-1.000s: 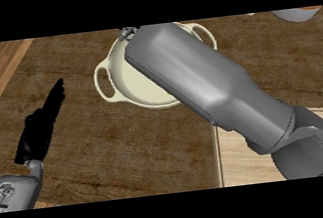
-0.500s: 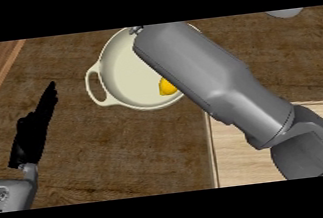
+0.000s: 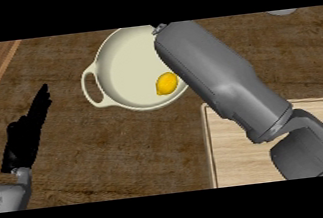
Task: Pick the lemon from the tray and place it in the pot
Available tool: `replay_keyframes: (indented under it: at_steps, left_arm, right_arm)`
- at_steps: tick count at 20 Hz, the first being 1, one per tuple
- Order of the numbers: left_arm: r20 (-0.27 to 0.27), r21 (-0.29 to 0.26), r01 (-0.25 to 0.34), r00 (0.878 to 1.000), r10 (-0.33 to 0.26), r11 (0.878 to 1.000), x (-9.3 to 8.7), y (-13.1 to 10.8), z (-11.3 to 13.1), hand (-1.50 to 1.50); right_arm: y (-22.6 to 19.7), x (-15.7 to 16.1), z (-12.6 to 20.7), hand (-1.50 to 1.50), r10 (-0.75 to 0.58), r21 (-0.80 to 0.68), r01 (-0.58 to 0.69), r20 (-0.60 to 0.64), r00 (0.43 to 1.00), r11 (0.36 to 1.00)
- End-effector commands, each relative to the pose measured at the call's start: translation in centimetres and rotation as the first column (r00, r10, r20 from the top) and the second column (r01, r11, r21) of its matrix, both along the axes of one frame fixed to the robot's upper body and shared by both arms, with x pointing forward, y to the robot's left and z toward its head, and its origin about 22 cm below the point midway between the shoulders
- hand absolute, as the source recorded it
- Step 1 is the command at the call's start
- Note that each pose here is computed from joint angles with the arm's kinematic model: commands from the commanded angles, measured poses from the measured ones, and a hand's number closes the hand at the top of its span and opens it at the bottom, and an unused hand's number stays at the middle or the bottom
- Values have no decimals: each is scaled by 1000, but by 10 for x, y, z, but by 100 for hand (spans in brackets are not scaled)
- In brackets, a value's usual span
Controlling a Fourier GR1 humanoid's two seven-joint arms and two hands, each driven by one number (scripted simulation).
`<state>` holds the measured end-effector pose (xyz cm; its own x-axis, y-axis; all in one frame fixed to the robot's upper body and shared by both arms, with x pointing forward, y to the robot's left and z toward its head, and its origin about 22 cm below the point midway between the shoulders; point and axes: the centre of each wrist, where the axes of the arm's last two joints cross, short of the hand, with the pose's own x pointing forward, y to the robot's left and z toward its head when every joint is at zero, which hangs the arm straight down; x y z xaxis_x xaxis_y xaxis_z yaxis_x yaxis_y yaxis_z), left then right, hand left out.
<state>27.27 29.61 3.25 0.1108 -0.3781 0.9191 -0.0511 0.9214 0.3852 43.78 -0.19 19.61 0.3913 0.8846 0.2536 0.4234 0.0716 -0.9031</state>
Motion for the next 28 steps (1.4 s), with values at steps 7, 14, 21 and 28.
replay_keyframes:
  at_steps: [7,14,21,28]
  left_arm:
    - [11,-1,2,1000,-2,1000,-6,3,-1,0]
    - [16,-13,-6,1000,7,1000,0,8,4,0]
    - [-11,-22,-9,1000,9,1000,-5,8,-1,0]
    - [-10,-15,-13,1000,13,1000,-3,5,-5,0]
  right_arm:
    - [-29,11,-40,-150,-104,297,105,-20,994,949]
    - [-37,13,-49,-150,-60,366,31,69,996,930]
    - [-25,8,-27,-150,-31,442,-193,451,892,876]
    - [-29,7,-27,-150,-110,572,-226,493,863,788]
